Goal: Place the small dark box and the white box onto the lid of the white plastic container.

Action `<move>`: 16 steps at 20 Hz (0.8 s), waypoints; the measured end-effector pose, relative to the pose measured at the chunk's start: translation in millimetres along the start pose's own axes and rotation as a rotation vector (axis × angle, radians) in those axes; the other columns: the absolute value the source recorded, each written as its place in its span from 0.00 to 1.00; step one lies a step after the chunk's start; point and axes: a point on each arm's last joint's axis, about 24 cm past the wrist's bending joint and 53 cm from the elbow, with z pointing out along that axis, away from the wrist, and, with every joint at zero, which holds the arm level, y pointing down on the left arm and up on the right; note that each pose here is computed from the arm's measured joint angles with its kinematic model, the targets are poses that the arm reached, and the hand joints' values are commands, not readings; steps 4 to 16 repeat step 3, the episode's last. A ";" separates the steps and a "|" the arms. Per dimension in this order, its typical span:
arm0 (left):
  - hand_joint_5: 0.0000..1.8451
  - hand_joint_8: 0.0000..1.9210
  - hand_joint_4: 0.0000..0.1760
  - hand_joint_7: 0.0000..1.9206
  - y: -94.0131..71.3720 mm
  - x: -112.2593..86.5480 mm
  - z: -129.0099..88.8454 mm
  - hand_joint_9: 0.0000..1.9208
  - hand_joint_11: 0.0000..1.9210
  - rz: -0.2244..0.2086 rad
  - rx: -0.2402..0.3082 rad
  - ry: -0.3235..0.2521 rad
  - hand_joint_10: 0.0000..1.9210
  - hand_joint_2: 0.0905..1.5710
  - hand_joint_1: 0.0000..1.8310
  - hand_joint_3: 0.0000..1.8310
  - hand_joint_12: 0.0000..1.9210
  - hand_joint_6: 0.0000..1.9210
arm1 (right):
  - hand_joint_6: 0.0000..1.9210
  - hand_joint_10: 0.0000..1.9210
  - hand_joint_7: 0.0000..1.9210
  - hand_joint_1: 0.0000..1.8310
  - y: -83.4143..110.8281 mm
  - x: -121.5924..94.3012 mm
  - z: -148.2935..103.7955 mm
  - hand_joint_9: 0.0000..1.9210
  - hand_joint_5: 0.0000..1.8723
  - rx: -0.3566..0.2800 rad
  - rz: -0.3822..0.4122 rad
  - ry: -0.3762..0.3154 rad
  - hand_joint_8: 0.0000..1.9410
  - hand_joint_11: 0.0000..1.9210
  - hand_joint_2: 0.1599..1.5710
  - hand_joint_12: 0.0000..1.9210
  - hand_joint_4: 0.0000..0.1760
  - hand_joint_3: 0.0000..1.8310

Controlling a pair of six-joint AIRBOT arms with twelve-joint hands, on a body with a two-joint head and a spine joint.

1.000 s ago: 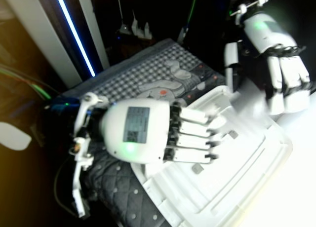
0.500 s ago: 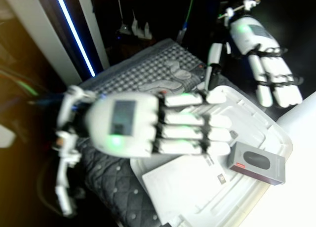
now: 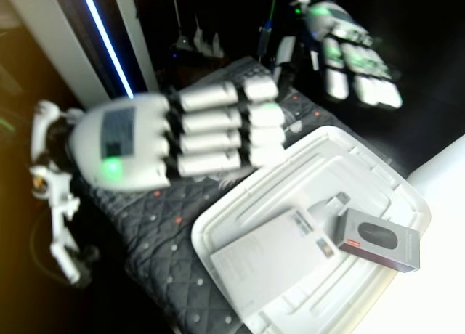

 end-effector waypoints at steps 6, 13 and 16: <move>0.00 0.00 1.00 0.00 -13.2 -4.3 -21.5 0.00 0.02 -0.030 0.051 -0.045 0.00 0.61 0.43 0.01 0.01 0.00 | 0.00 0.00 0.00 0.54 5.8 7.9 -12.9 0.00 0.00 -0.036 0.064 0.005 0.00 0.00 0.38 0.00 1.00 0.01; 0.00 0.00 1.00 0.00 -13.2 -4.3 -21.5 0.00 0.02 -0.030 0.051 -0.045 0.00 0.61 0.43 0.01 0.01 0.00 | 0.00 0.00 0.00 0.54 5.8 7.9 -12.9 0.00 0.00 -0.036 0.064 0.005 0.00 0.00 0.38 0.00 1.00 0.01; 0.00 0.00 1.00 0.00 -13.2 -4.3 -21.5 0.00 0.02 -0.030 0.051 -0.045 0.00 0.61 0.43 0.01 0.01 0.00 | 0.00 0.00 0.00 0.54 5.8 7.9 -12.9 0.00 0.00 -0.036 0.064 0.005 0.00 0.00 0.38 0.00 1.00 0.01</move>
